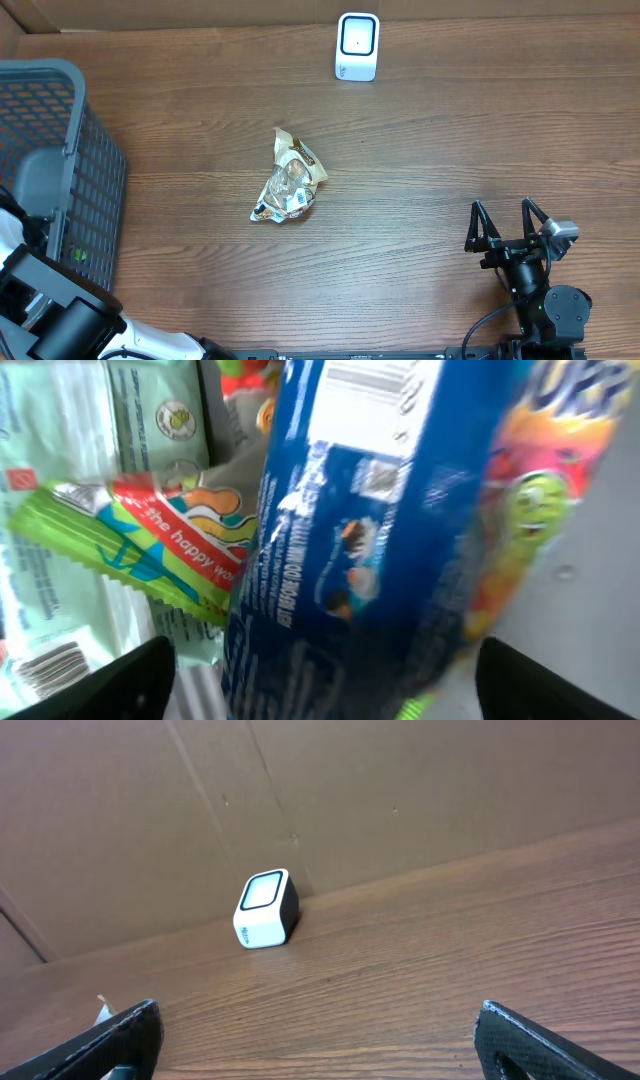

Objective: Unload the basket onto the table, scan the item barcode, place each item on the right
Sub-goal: 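Reach the left gripper back into the basket and grasp the blue packet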

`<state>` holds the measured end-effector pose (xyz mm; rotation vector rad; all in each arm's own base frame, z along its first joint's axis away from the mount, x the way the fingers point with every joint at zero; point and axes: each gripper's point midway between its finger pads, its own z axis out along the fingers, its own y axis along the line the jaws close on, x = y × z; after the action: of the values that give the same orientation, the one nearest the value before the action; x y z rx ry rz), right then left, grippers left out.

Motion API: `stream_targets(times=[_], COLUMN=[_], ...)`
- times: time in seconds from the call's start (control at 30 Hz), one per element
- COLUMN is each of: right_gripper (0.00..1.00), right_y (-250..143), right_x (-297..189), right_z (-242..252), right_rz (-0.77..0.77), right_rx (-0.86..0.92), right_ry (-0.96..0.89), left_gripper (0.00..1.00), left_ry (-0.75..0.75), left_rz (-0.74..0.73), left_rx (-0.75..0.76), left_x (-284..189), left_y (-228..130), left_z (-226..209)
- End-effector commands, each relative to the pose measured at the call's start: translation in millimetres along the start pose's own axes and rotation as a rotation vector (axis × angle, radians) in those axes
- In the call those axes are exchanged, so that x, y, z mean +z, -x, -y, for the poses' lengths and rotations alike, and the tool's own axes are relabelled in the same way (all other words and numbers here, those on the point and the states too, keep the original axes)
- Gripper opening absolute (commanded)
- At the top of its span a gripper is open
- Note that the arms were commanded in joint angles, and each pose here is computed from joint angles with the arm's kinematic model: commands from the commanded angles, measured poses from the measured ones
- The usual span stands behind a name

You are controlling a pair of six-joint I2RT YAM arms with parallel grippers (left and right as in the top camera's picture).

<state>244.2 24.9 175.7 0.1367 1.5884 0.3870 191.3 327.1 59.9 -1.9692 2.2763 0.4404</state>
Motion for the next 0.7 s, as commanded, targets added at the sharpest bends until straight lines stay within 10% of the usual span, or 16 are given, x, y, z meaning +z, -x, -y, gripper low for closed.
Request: stream_targets(times=[0.0,0.3,0.67], right_gripper=[1.00,1.00,1.00], right_y=[-2,-2,-2], right_x=[0,0,0], right_z=[-2,-2,-2], right_rz=[0.001,0.002,0.002], right_rx=[-0.001,-0.002,-0.001], right_ry=[0.013,0.013,0.013], left_gripper=[0.79,0.04,0.04], left_ry=[0.043,-0.091,-0.479], left_rz=[-0.005,-0.024,0.052], left_rx=[-0.019,-0.018,0.163], left_x=[11,-10,-160], left_y=[-7,0,35], left_z=[-10,15,95])
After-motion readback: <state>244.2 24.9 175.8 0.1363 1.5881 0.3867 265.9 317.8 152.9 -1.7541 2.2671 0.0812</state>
